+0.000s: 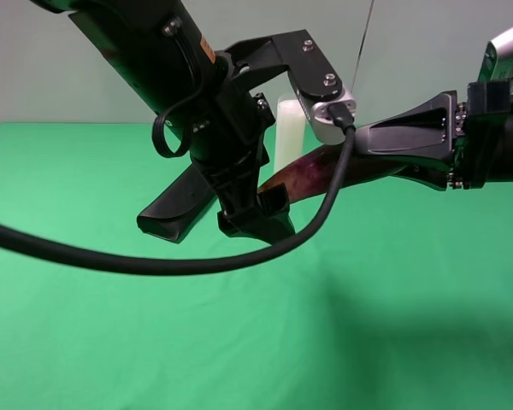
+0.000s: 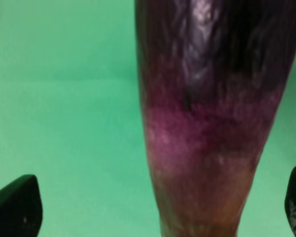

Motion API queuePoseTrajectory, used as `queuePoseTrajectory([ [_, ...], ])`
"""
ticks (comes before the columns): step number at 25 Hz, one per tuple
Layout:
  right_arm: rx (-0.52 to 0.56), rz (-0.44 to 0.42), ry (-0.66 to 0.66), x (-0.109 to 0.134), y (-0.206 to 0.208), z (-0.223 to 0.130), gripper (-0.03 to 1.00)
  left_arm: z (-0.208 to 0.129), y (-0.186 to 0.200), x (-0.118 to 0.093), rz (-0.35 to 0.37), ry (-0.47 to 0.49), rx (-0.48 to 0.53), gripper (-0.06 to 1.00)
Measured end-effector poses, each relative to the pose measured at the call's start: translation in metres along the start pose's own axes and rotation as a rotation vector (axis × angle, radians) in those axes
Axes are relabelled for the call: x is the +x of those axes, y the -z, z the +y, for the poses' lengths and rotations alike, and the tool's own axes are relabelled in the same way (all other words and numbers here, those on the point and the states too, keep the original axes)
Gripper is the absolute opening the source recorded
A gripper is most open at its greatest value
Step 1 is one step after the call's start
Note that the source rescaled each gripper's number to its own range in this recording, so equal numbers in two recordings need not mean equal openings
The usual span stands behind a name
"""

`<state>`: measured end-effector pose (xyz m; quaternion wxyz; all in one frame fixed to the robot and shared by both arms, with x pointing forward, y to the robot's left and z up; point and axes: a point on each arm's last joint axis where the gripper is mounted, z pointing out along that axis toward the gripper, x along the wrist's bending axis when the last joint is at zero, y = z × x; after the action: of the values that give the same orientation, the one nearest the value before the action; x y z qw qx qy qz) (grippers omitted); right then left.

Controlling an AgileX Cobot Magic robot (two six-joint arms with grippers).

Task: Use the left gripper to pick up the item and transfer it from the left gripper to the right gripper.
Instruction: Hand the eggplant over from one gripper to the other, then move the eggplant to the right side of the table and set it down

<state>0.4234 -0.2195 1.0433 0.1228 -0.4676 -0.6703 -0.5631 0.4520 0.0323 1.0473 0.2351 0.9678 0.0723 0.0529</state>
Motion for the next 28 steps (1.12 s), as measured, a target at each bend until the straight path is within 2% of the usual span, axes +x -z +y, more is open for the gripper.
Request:
queuePoseTrajectory([
  [5,0.001,0.001,0.000,0.000,0.000,0.000,0.00,0.000,0.005,-0.001,0.003,-0.002,-0.008,1.00],
  [12,-0.010,-0.025,0.001,-0.002,0.000,0.001,0.00,-0.001,0.043,-0.010,0.031,0.040,-0.056,1.00],
  [28,-0.003,-0.069,-0.006,-0.006,0.000,0.000,0.00,-0.039,0.135,-0.036,0.170,0.194,0.029,1.00],
])
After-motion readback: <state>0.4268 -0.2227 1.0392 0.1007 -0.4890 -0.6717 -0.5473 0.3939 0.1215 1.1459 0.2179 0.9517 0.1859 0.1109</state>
